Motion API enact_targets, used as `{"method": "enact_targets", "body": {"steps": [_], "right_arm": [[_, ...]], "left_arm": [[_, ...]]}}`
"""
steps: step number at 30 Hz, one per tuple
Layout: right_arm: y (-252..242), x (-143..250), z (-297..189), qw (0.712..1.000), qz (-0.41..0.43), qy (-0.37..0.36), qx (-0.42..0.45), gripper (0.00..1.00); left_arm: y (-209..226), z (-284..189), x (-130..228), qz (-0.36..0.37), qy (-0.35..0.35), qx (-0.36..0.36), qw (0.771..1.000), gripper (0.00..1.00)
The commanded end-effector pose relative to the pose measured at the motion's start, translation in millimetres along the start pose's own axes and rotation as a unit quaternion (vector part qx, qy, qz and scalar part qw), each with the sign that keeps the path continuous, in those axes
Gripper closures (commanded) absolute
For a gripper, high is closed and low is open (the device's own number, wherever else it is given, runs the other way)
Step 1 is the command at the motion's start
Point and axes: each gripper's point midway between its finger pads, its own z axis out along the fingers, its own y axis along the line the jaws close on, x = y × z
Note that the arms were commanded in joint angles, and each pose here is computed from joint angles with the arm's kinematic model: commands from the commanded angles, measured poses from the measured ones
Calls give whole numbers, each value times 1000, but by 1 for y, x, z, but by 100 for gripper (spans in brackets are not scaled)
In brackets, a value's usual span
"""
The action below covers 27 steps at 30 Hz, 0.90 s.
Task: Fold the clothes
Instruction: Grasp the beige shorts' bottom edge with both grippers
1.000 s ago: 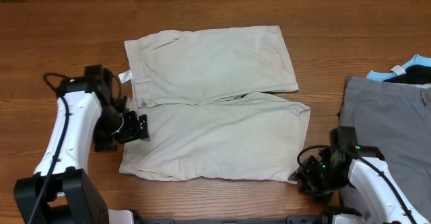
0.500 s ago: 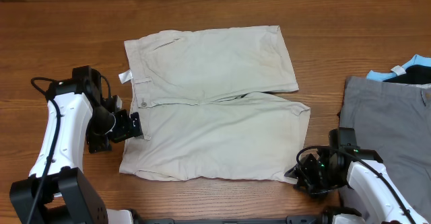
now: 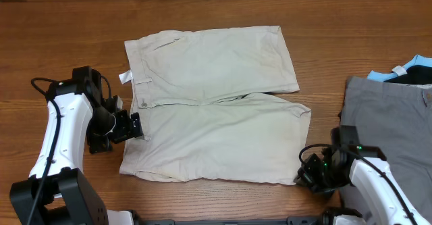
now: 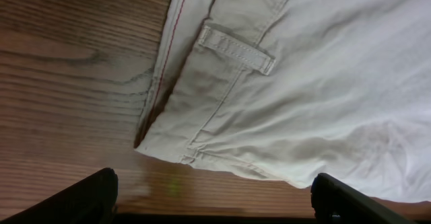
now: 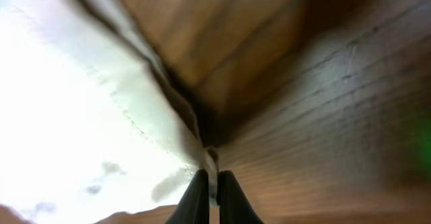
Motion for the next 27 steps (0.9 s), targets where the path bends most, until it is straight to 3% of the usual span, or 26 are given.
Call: {"method": "enact_targets", "body": {"steps": [1,10,16,27], "right_arm": [[34,-16,-43,996,-54,-61,-33,96],[79,-10,-126,979,-134,-133,-79,96],[81,-9,-129,978,-135,-133,-83,96],[83,-11,-130,977,-137,-138,-87,96]], "left_arm": [[-7,1,4,1,7,24,1000,7],[8,8,17,-34,33,35,998,5],[-8,35,29,-34,51,95,994,4],[-5,64,39,-43,55,93,993,7]]}}
